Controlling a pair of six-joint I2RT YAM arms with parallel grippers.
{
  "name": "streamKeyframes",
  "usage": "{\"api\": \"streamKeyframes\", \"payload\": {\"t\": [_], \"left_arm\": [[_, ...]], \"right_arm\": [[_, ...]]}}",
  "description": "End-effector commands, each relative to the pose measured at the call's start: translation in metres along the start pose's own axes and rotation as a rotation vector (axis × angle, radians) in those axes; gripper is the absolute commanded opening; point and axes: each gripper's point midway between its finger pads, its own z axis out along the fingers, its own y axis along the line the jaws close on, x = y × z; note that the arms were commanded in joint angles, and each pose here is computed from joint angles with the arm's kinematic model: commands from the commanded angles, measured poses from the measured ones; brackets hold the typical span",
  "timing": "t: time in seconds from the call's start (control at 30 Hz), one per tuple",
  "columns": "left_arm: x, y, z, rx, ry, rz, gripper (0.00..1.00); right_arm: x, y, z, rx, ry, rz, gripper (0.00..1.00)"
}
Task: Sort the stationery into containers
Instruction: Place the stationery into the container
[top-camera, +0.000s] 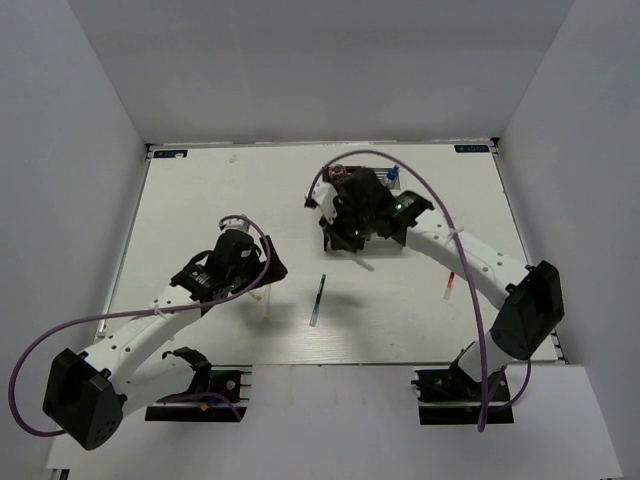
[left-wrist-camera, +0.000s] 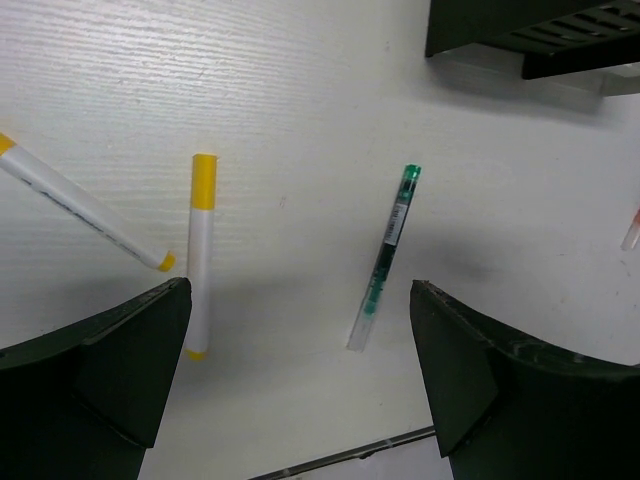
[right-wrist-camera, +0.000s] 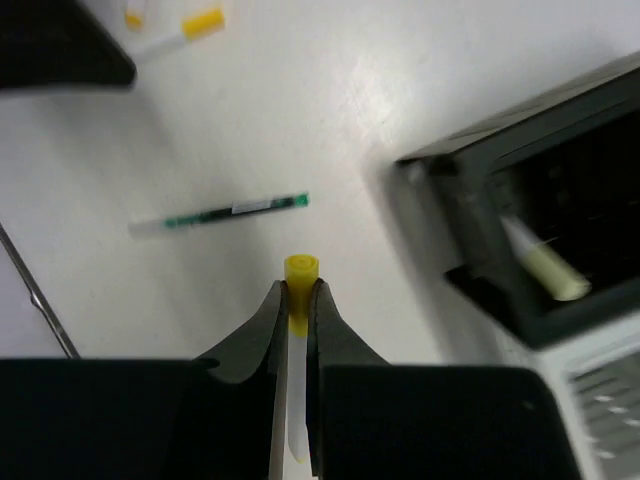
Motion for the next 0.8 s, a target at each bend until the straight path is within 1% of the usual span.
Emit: {"api": "streamKeyframes", "payload": {"t": [0.0, 0.03, 0.07, 0.1, 0.13, 0.17, 0.2, 0.23, 0.3, 0.33, 0.37, 0.4, 0.43, 0.47, 0.5, 0.53, 0.63, 0.67, 0.73, 0.77], "left_arm": [[-0.012, 0.005, -0.008, -0.047, -0.036, -0.064, 1.00], [-0.013, 0.003, -0.010, -0.040, -0.043, -0.079, 1.00], [-0.013, 0.006, -0.010, -0.051, -0.054, -0.094, 1.00], [-0.017, 0.008, -0.012, -0.061, -0.078, -0.112, 1.00], [-0.017, 0.010, -0.012, -0.067, -0.086, -0.121, 1.00], [-0.020, 0.010, -0.013, -0.067, -0.100, -0.137, 1.00], [-0.021, 0.015, -0.013, -0.092, -0.114, -0.145, 1.00], [-0.019, 0.020, -0.012, -0.120, -0.110, -0.163, 0.98], [-0.019, 0.030, -0.008, -0.204, -0.103, -0.188, 0.98], [-0.016, 0.035, -0.010, -0.250, -0.085, -0.219, 0.98], [-0.014, 0.037, -0.008, -0.268, -0.071, -0.227, 0.98], [-0.011, 0.044, -0.004, -0.307, -0.062, -0.235, 0.98], [-0.013, 0.042, -0.003, -0.308, -0.063, -0.253, 0.98], [-0.012, 0.043, -0.001, -0.315, -0.060, -0.266, 0.98], [-0.012, 0.042, -0.001, -0.315, -0.062, -0.277, 0.98], [-0.009, 0.043, 0.001, -0.318, -0.047, -0.276, 0.98], [-0.008, 0.039, 0.004, -0.310, -0.043, -0.303, 0.98], [-0.007, 0.040, 0.006, -0.319, -0.039, -0.312, 0.98], [-0.007, 0.040, 0.006, -0.319, -0.039, -0.312, 0.98], [-0.006, 0.043, 0.005, -0.334, -0.042, -0.320, 0.98]], "right_arm": [[-0.063, -0.015, -0.038, -0.010, -0.155, -0.005, 0.00], [-0.074, -0.016, -0.043, -0.021, -0.184, -0.006, 0.00], [-0.095, -0.020, -0.057, -0.009, -0.241, -0.019, 0.00], [-0.103, -0.028, -0.065, 0.005, -0.271, -0.013, 0.00], [-0.128, -0.033, -0.081, 0.022, -0.343, -0.030, 0.00], [-0.137, -0.041, -0.088, 0.034, -0.385, -0.030, 0.00], [-0.151, -0.051, -0.095, 0.064, -0.441, -0.044, 0.00], [-0.152, -0.062, -0.097, 0.091, -0.461, -0.032, 0.00], [-0.180, -0.080, -0.110, 0.151, -0.603, -0.080, 0.00], [-0.163, -0.094, -0.097, 0.160, -0.585, -0.058, 0.00], [-0.179, -0.100, -0.104, 0.173, -0.670, -0.101, 0.00], [-0.173, -0.101, -0.094, 0.156, -0.665, -0.101, 0.00], [-0.163, -0.112, -0.089, 0.159, -0.662, -0.070, 0.00], [-0.168, -0.118, -0.086, 0.165, -0.697, -0.079, 0.00], [-0.162, -0.114, -0.076, 0.113, -0.702, -0.078, 0.00], [-0.155, -0.125, -0.075, 0.110, -0.710, -0.027, 0.00], [-0.154, -0.132, -0.068, 0.068, -0.786, -0.065, 0.00], [-0.146, -0.138, -0.062, 0.064, -0.779, -0.047, 0.00], [-0.147, -0.135, -0.056, 0.018, -0.797, -0.061, 0.00], [-0.141, -0.140, -0.052, 0.012, -0.792, -0.042, 0.00]]}}
